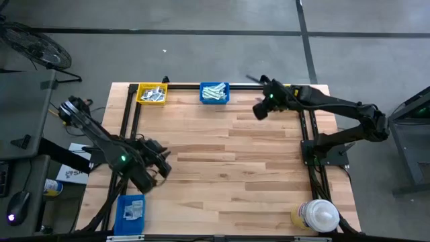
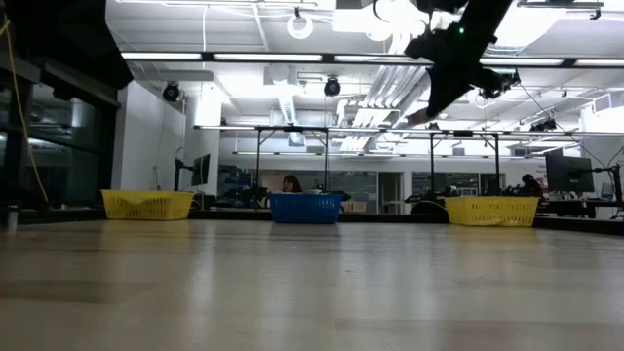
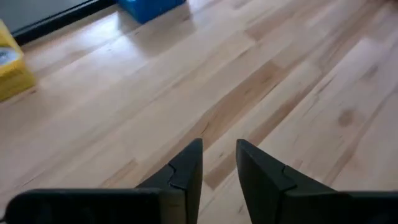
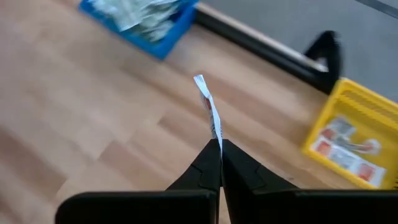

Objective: Pick & Place First Aid Supplies
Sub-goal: Put the orange ointment pack into the right yellow bin

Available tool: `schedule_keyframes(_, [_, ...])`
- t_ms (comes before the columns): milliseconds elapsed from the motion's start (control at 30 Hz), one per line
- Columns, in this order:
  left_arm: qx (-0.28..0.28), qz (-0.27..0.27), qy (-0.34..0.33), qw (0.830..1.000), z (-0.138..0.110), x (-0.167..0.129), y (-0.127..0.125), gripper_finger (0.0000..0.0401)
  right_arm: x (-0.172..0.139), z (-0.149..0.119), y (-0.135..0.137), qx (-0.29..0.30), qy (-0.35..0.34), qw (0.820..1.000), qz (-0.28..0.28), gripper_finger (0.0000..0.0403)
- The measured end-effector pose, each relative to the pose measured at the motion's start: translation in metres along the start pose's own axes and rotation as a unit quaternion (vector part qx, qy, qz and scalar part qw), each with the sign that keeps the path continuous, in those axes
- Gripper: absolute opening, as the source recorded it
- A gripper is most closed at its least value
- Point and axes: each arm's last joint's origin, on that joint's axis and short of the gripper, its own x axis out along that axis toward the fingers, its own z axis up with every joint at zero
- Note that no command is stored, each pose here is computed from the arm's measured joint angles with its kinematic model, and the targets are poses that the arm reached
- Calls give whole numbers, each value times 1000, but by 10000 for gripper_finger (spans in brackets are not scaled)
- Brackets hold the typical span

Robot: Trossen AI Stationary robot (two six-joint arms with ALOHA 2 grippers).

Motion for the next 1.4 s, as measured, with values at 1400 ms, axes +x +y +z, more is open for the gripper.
schedule_keyframes(1400, [75,-363,-121,921,-4,98,154,52,119,18,-100,330,76,890,-306,0])
